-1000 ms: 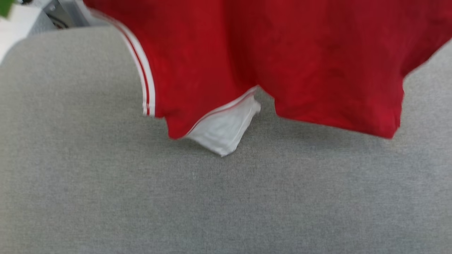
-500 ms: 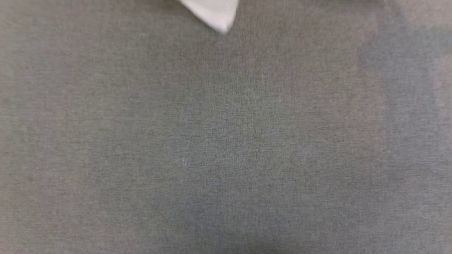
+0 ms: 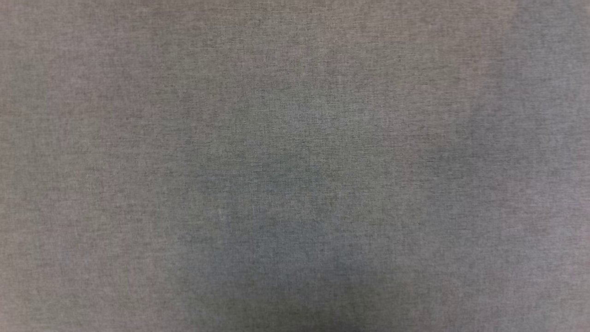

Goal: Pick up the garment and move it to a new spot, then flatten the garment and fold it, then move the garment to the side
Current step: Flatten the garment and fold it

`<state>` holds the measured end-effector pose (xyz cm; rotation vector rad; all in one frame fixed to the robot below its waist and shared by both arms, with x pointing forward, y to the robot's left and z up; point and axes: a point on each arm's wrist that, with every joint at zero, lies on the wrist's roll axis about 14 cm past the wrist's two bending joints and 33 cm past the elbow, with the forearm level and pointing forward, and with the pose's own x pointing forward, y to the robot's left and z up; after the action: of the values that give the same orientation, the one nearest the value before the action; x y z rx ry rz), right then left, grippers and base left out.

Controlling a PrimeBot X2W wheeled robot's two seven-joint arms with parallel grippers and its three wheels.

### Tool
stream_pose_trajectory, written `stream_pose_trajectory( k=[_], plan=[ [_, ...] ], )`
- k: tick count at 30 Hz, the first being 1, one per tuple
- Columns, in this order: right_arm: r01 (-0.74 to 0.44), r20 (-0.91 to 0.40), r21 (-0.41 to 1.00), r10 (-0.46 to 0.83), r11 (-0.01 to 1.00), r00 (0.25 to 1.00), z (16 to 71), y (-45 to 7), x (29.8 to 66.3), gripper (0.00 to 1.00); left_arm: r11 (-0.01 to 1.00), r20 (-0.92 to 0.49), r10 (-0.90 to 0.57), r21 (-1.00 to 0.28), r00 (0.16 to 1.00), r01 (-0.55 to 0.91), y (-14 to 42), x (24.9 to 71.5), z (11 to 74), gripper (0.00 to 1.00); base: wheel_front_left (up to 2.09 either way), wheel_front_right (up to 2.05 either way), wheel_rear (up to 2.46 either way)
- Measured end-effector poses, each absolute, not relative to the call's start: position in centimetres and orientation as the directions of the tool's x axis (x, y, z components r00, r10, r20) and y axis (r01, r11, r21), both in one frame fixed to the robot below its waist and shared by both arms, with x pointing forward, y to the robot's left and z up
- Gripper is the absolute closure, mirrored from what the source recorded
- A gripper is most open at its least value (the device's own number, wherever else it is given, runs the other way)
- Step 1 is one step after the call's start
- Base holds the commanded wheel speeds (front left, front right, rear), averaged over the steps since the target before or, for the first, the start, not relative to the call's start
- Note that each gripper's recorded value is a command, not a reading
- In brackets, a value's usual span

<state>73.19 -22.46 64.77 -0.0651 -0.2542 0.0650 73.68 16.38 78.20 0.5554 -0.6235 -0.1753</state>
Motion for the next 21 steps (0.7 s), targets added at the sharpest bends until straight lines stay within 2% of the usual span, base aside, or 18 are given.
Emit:
stream_pose_trajectory(
  k=[5, 9, 14, 21],
  plan=[
    [-0.082, 0.212, -0.075, 0.096, 0.994, 0.972, 61.8, -21.4, 73.9, 1.0, 0.865, 0.409, -0.314, 0.496, 0.857, 0.08, 16.5, 74.9, 71.7, 1.0, 0.0, 0.0, 0.0],
    [-0.122, 0.121, -0.074, 0.13, 0.99, 0.984, 56.8, -20.2, 73.2, 1.0, 0.883, 0.284, -0.348, 0.42, 0.893, 0.21, 15.2, 74.1, 64.4, 1.0, 0.0, 0.0, 0.0],
    [-0.148, 0.048, -0.031, 0.149, 0.989, 0.988, 52.7, -19.7, 71.0, 1.0, 0.879, 0.211, -0.413, 0.348, 0.886, 0.327, 13.0, 70.4, 59.0, 1.0, 0.0, 0.0, 0.0],
    [-0.169, -0.072, 0.036, 0.171, 0.985, 0.983, 48.1, -19.4, 65.7, 1.0, 0.866, 0.064, -0.468, 0.23, 0.882, 0.443, 11.3, 62.2, 51.5, 1.0, 0.0, 0.0, 0.0]
  ],
)
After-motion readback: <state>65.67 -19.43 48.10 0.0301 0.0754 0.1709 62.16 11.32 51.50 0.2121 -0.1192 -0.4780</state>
